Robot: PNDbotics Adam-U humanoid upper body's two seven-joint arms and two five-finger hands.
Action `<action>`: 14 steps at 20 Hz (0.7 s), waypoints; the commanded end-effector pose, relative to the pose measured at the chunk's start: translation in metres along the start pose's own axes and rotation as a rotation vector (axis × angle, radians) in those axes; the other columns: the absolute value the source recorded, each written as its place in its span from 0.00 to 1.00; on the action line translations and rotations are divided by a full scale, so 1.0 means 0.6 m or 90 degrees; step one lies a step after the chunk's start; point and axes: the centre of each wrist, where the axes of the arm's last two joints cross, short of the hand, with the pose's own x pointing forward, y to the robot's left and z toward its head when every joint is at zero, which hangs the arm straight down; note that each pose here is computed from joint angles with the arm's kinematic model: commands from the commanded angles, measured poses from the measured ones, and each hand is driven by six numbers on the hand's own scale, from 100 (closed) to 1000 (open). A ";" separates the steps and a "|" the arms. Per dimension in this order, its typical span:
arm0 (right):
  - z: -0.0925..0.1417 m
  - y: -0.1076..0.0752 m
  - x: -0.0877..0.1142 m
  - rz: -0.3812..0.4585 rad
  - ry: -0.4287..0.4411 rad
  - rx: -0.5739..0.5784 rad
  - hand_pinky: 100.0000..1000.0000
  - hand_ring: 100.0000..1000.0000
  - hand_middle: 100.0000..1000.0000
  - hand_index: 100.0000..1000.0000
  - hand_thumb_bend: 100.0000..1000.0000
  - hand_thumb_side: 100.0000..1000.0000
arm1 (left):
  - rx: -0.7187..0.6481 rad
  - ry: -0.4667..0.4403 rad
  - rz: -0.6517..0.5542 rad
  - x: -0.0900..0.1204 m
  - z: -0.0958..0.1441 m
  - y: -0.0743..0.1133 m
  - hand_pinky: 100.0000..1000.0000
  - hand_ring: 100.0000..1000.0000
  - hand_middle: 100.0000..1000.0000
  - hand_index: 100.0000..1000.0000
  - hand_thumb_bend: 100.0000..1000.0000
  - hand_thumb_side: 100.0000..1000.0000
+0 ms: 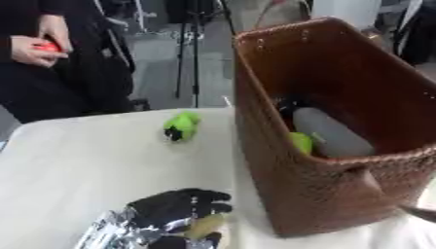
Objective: Pick up objects on the table and place them in the box.
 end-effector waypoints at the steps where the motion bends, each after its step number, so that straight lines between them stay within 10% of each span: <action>1: -0.007 0.002 0.005 -0.015 -0.015 -0.012 0.79 0.71 0.68 0.75 0.00 1.00 | -0.149 -0.073 -0.107 -0.006 0.006 -0.002 1.00 1.00 1.00 1.00 0.00 1.00; 14: -0.006 0.001 0.005 -0.016 -0.014 -0.016 0.79 0.71 0.68 0.75 0.00 1.00 | -0.165 -0.106 -0.098 -0.006 -0.007 -0.020 1.00 1.00 1.00 1.00 0.00 1.00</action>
